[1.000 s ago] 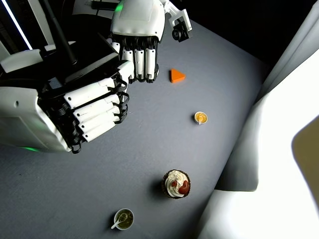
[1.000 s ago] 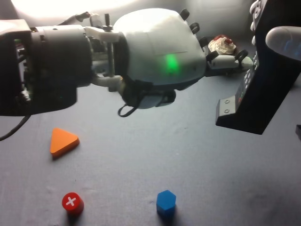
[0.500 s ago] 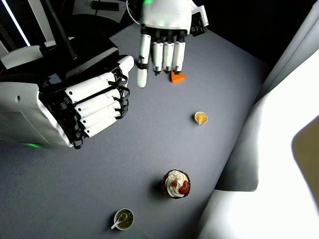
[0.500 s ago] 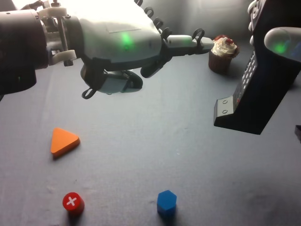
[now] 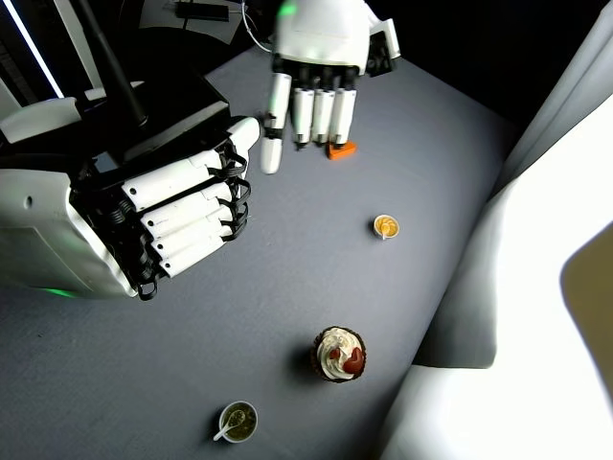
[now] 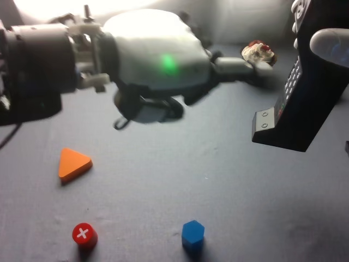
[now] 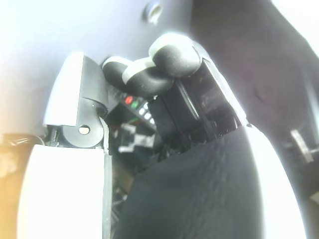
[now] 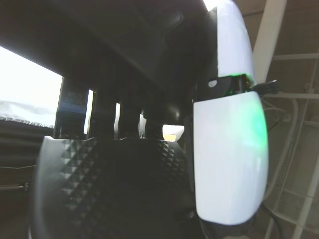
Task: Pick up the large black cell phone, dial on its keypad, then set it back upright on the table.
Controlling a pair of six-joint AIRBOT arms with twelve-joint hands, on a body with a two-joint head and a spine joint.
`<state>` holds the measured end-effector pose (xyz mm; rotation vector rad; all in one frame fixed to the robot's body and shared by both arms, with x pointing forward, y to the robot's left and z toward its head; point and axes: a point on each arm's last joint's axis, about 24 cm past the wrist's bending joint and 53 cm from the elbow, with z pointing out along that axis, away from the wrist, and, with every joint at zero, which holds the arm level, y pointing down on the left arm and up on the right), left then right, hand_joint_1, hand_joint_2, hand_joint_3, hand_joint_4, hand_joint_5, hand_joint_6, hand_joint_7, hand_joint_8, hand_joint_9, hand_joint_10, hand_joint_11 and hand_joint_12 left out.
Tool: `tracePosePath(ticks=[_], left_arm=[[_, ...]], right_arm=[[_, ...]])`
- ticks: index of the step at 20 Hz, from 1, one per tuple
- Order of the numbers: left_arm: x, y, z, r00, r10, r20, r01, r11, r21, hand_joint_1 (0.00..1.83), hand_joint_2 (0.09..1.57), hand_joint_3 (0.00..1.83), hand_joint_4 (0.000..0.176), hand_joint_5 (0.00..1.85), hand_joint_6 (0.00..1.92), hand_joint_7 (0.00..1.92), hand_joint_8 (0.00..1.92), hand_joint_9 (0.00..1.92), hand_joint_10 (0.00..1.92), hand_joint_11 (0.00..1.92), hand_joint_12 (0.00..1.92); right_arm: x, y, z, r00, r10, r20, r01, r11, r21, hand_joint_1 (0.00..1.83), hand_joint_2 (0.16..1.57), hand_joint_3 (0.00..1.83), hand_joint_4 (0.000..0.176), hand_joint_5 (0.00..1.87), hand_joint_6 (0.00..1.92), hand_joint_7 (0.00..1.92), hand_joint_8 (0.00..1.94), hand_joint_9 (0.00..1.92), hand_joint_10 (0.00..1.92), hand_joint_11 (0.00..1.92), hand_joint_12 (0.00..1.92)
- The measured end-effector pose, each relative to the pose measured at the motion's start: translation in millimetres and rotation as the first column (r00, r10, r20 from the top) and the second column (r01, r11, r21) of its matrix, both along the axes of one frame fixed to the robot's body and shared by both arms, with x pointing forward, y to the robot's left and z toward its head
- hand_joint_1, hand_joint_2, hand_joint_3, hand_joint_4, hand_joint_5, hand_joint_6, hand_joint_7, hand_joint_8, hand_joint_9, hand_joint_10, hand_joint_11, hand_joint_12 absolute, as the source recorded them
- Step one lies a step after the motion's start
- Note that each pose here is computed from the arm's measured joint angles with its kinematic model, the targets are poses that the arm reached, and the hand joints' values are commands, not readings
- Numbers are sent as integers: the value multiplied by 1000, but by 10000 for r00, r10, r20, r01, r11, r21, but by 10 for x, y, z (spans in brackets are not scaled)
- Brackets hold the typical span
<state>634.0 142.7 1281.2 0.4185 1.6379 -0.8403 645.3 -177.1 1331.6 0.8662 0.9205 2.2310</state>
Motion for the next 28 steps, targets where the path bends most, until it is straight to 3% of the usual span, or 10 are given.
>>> tracePosePath(ticks=[6, 10, 15, 18, 20, 21, 22, 24, 26, 28], left_arm=[[-71, -340, 13, 9993, -347, 142, 345, 9993, 147, 1327, 1222, 12, 0, 52, 3, 740, 1460, 885, 1921, 809, 1921], [-53, -328, 87, 9987, -466, 204, 466, 9989, 0, 1328, 1223, 11, 0, 61, 1, 742, 1463, 901, 1921, 809, 1921], [-108, 31, 249, 9926, -931, -782, 778, 9805, -1805, 1332, 1214, 5, 0, 56, 4, 759, 1434, 888, 1921, 782, 1921], [-214, 201, 335, 9480, -2064, -2424, 971, 9125, -3973, 1338, 1201, 0, 0, 77, 5, 787, 1384, 882, 1921, 791, 1921], [-347, 176, 357, 8899, -3101, -3345, 1032, 8513, -5144, 1339, 1198, 0, 0, 72, 1, 792, 1381, 903, 1921, 814, 1921], [-393, 209, 414, 8425, -3792, -3825, 886, 7981, -5960, 1336, 1204, 1, 11, 110, 9, 778, 1399, 872, 1921, 799, 1921], [-426, 263, 473, 8129, -4254, -3977, 878, 7647, -6384, 1336, 1204, 1, 11, 110, 9, 778, 1399, 872, 1921, 799, 1921], [-544, 375, 755, 8217, -4910, -2894, 1743, 6999, -6927, 1325, 1195, 0, 48, 160, 9, 799, 1325, 744, 1806, 664, 1921], [-690, 434, 1013, 7971, -5685, -2037, 2401, 6078, -7569, 1312, 1193, 0, 51, 182, 8, 801, 1296, 658, 1532, 498, 1886], [-744, 499, 1162, 7783, -6080, -1569, 2494, 5287, -8113, 678, 1248, 1, 32, 217, 4, 752, 132, 663, 450, 222, 1310]], right_arm=[[29, -43, -6, 9999, -139, -57, 139, 9999, -16, 1371, 1144, 2, 0, 886, 882, 868, 1194, 915, 1329, 1020, 1157], [37, -75, 6, 9997, -219, -49, 219, 9997, 84, 1372, 1144, 0, 0, 905, 865, 864, 1203, 901, 1343, 1009, 1199], [0, -11, 14, 9999, -22, 101, 23, 10000, -54, 1370, 1148, 1, 0, 897, 869, 853, 1235, 898, 1334, 1014, 1190], [22, -63, 34, 9997, -163, 202, 164, 9998, -55, 1368, 1154, 0, 0, 884, 887, 844, 1238, 890, 1354, 998, 1188], [41, -112, 42, 9992, -278, 295, 281, 9996, -89, 1368, 1154, 0, 0, 883, 886, 847, 1227, 889, 1367, 999, 1210], [58, -147, 31, 9986, -379, 359, 383, 9992, -113, 1371, 1144, 0, 0, 925, 826, 866, 1198, 888, 1360, 981, 1210], [81, -175, 21, 9979, -514, 388, 518, 9986, -73, 1371, 1144, 0, 0, 925, 826, 866, 1198, 888, 1360, 981, 1210], [135, -252, -29, 9964, -796, 290, 795, 9968, 47, 1369, 1154, 0, 0, 885, 861, 843, 1246, 894, 1356, 984, 1210], [159, -270, -54, 9958, -883, 256, 878, 9960, 194, 1372, 1142, 0, 0, 924, 827, 867, 1207, 900, 1328, 952, 1196], [152, -242, -112, 9961, -838, 272, 833, 9964, 182, 1372, 1143, 0, 0, 902, 855, 862, 1218, 915, 1306, 942, 1157]])
